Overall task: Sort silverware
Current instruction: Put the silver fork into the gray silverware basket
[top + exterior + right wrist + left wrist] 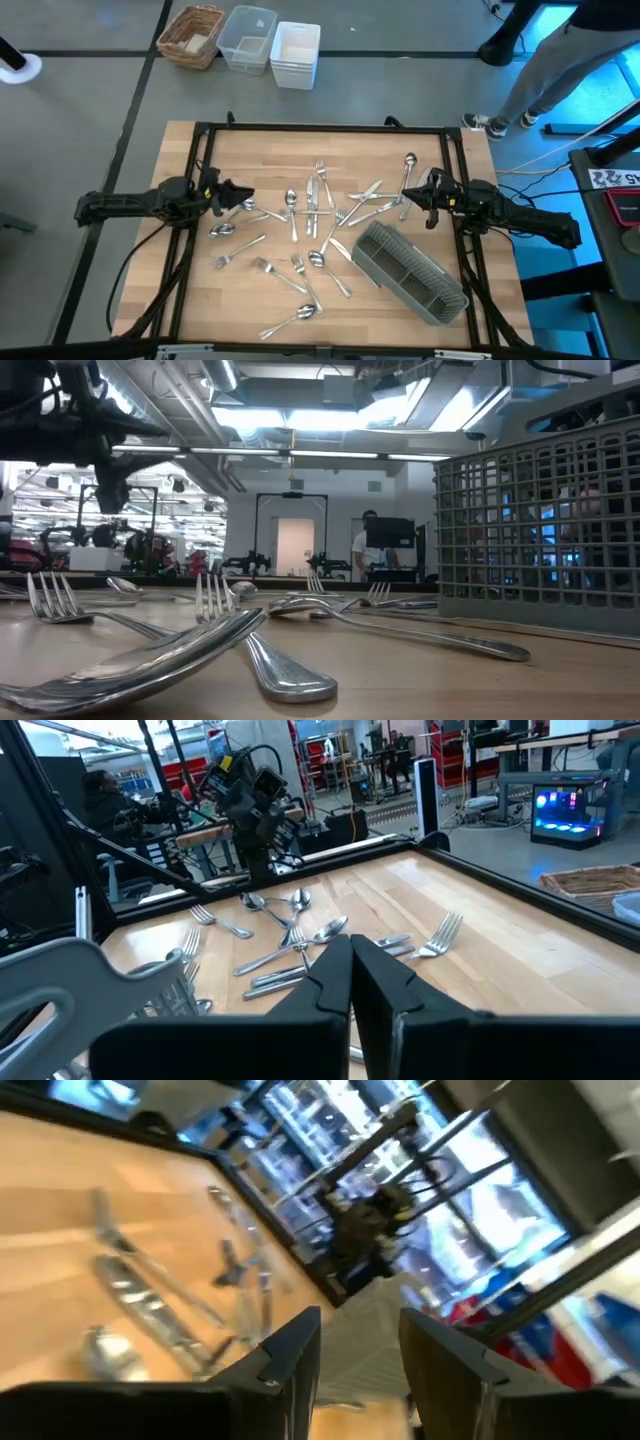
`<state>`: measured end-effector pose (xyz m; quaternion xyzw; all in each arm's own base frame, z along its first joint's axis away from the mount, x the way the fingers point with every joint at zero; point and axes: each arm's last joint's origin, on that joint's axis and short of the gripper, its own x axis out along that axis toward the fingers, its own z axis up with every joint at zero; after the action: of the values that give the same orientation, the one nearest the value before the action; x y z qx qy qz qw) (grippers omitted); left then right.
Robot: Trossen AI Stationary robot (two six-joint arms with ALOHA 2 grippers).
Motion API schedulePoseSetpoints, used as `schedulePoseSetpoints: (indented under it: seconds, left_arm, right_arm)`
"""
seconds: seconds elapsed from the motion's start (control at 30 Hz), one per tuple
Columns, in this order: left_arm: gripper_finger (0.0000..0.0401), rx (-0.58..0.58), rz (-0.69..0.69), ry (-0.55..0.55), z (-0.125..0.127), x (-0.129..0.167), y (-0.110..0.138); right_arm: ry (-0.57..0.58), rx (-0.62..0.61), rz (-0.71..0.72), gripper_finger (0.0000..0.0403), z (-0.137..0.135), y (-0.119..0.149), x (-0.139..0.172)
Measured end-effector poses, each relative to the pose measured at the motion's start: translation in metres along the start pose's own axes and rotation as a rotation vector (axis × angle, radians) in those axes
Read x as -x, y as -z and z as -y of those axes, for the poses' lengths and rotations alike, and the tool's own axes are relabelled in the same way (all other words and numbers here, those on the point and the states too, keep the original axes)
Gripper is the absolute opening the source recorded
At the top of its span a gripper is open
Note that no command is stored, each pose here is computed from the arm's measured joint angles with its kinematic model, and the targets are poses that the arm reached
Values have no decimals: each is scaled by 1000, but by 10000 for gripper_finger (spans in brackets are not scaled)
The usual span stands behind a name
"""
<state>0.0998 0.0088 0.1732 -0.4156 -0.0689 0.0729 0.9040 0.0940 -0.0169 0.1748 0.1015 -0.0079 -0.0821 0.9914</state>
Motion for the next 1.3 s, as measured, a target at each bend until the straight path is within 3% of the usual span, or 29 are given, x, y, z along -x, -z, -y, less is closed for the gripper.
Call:
schedulePoseSetpoints:
  seconds: [0.07, 0.2, 0.33, 0.57, 0.7, 0.83, 0.97, 1.1, 1.3]
  left_arm:
    - [131, -1, 17, 56, 6, -2, -1]
    - [131, -109, 75, 167, 20, -6, -4]
    - [131, -191, 53, 184, 29, -15, 0]
    - [131, -310, -124, 137, 57, -49, 12]
    - [131, -463, -253, 196, 86, -77, 26]
    - [131, -537, -422, 240, 112, -102, 50]
    - [131, -555, -635, 149, 124, -117, 77]
    - [131, -502, -824, -21, 124, -123, 98]
    - [131, -425, -967, -191, 117, -122, 115]
  right_arm:
    - [7, 0, 9, 8, 0, -1, 0]
    - [8, 0, 10, 8, 0, -1, 0]
    - [8, 0, 11, 8, 0, -1, 0]
    - [9, 0, 13, 8, 0, -2, 0]
    - [8, 0, 16, 8, 0, -2, 0]
    - [7, 0, 18, 8, 0, -3, 0]
    - [3, 0, 39, 8, -1, -5, 0]
    - [1, 0, 52, 8, -1, -6, 0]
    - [1, 0, 52, 8, -1, -6, 0]
